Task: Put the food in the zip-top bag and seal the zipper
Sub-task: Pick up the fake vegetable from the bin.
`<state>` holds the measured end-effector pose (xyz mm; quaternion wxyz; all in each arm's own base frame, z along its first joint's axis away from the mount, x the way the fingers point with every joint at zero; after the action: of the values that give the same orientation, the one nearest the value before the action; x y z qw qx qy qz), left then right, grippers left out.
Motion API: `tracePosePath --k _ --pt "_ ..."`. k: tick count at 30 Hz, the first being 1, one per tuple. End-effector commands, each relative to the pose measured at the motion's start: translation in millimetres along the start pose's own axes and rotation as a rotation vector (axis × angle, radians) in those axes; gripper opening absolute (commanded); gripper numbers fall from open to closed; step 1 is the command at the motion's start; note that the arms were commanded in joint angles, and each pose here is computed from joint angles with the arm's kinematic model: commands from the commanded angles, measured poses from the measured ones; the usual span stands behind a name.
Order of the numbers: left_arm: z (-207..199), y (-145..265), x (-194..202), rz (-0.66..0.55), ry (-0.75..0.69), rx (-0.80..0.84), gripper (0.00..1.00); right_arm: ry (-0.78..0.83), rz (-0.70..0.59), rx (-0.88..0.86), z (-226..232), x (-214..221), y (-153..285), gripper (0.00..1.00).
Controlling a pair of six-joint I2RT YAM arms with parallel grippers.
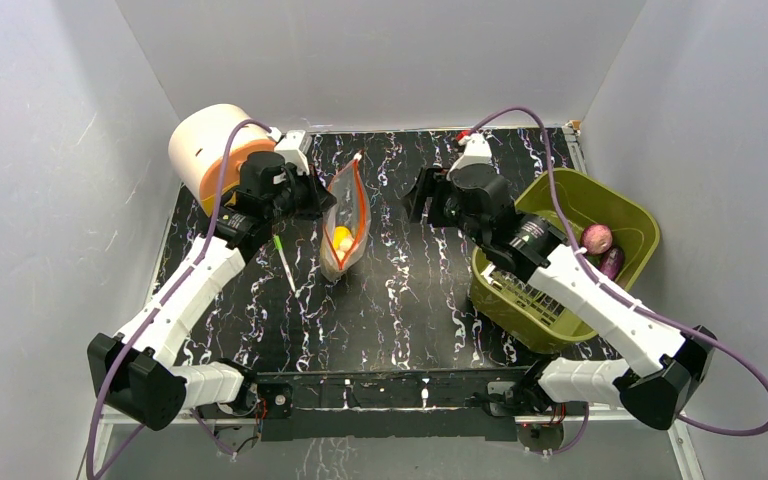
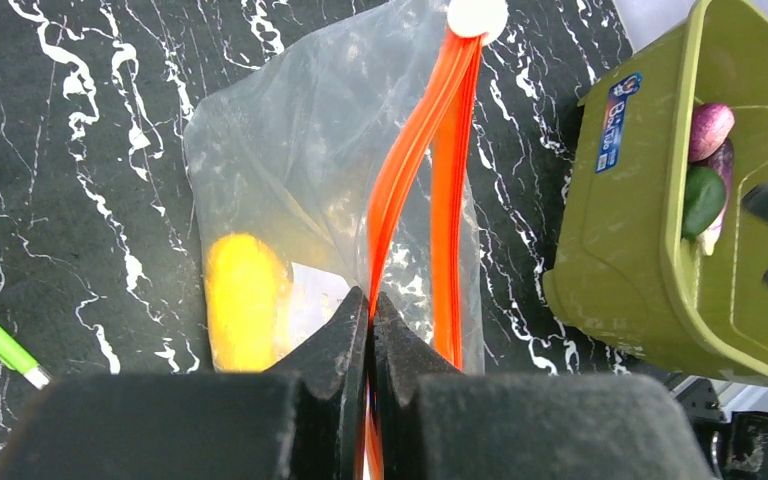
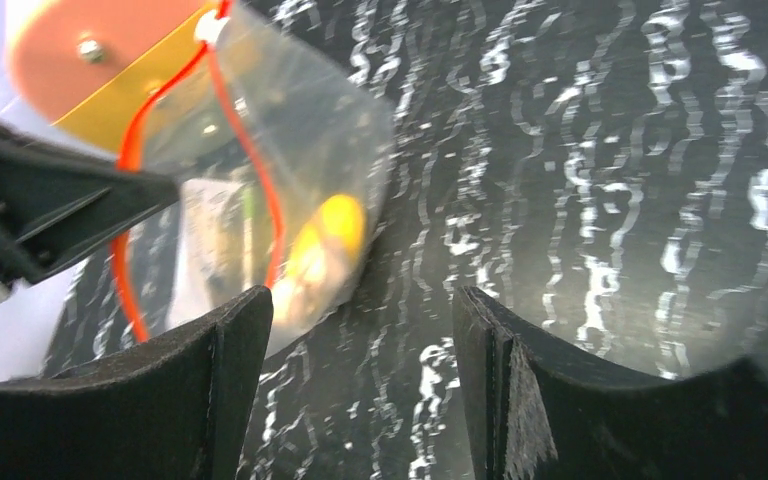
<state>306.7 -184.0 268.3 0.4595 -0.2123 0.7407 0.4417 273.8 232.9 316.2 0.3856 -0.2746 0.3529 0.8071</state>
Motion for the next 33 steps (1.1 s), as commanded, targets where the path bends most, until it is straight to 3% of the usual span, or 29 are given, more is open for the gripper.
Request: tracePosePath --k 1,10,12,15,19,21,23,33 --pt "-3 7 -6 -0.023 -0.081 0.026 0.0 0.054 -0.188 0.226 -35 -32 14 0.64" --pt "-9 17 12 -0.008 -0.144 0.084 0.0 0.088 -0.317 0.655 -116 -64 16 0.65" --pt "-10 14 15 -0.029 -0.157 0.105 0.0 0.01 -0.336 0.747 -168 -89 19 0.65" --pt "-3 0 22 -0.05 -0.184 0.087 0.0 0.031 -0.416 0.939 -218 -114 37 0.66" --pt "0 -12 25 -0.026 -0.238 0.093 0.0 0.04 -0.411 1.159 -279 -97 37 0.69" --pt "-6 -13 32 -0.025 -0.251 0.117 0.0 -0.085 -0.389 1.265 -325 -91 46 0.71" --pt "-12 -15 42 -0.009 -0.289 0.109 0.0 -0.167 -0.386 1.321 -350 -84 52 0.71" --pt "-27 -9 49 -0.055 -0.337 0.135 0.0 -0.18 -0.417 1.394 -397 -70 51 0.7"
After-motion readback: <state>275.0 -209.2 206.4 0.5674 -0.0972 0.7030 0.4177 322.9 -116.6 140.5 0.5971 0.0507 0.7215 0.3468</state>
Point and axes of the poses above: each gripper's point midway between its finger pads, its own y axis back along the fingers, its own z axis along the line the jaws close on, x = y × z, the point moved 3 cm from there along y, back along the fingers, and after that the axes turned 14 degrees about -y, right-handed, at the moved point
